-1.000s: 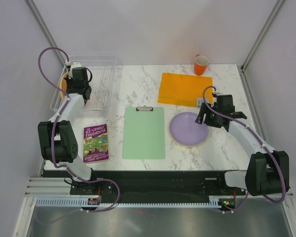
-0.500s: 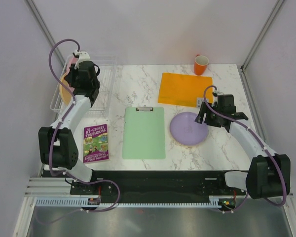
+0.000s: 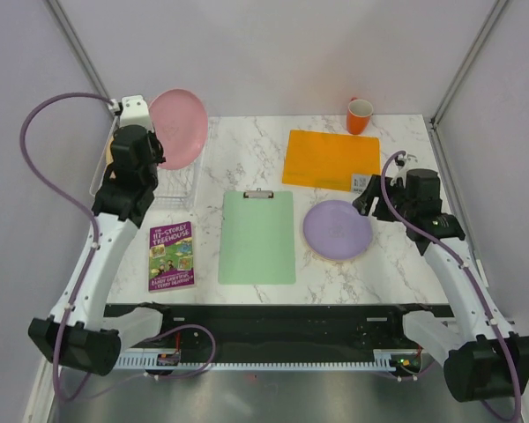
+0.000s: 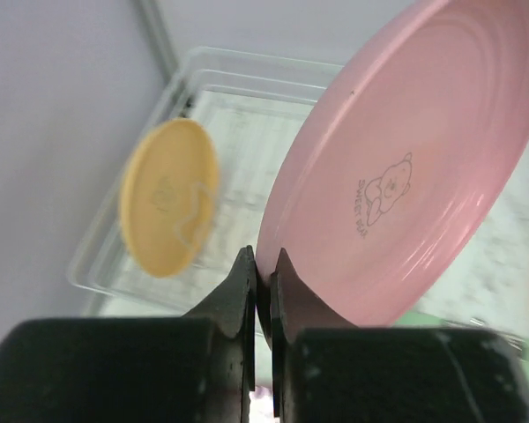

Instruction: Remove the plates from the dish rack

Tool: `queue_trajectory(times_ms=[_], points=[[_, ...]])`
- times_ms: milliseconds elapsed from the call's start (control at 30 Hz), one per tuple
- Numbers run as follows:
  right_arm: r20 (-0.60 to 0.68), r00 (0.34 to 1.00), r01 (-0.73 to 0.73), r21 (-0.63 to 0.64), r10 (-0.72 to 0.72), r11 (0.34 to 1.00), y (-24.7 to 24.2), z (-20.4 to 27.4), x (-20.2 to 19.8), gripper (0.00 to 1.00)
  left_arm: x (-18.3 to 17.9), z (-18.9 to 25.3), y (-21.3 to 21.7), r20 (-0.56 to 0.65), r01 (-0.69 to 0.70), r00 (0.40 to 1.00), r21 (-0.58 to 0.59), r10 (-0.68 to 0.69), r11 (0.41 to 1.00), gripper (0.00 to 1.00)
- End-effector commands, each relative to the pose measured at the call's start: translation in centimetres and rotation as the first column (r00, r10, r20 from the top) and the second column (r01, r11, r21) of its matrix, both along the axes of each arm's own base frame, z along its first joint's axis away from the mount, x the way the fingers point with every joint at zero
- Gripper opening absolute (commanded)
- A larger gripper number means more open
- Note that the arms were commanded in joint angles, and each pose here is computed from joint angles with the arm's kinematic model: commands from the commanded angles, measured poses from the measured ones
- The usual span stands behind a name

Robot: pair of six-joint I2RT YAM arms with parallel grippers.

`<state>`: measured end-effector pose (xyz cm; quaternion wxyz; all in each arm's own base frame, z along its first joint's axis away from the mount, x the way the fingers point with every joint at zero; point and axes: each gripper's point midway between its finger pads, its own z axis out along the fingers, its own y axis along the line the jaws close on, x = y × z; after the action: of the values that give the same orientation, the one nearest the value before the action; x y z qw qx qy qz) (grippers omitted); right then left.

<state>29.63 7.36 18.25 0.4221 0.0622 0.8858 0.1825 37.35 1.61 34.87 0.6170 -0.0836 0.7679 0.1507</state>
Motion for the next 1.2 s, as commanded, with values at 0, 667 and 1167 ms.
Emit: queue_trajectory(times_ms=[0, 667, 1167], points=[[0.09, 0.993, -0.083, 0.135, 0.071, 0.987, 2.5, 3.8, -0.1, 0.76, -2.5, -1.6, -7.9, 0.046, 0.297, 0.952, -0.389, -0.303, 0.872, 0.02], [0.217, 0.946, -0.299, 0.302, 0.24, 0.905, 12.2, 7.9, -0.9, 0.76, -8.0, -6.6, -20.9, 0.04, 0.484, 0.769, -0.687, -0.638, 0.541, 0.02], [0.209, 0.933, -0.344, 0.29, 0.292, 0.893, 15.7, 7.6, -1.7, 0.75, -8.3, -9.4, -23.0, -0.043, 0.449, 0.76, -0.687, -0.648, 0.571, 0.02]])
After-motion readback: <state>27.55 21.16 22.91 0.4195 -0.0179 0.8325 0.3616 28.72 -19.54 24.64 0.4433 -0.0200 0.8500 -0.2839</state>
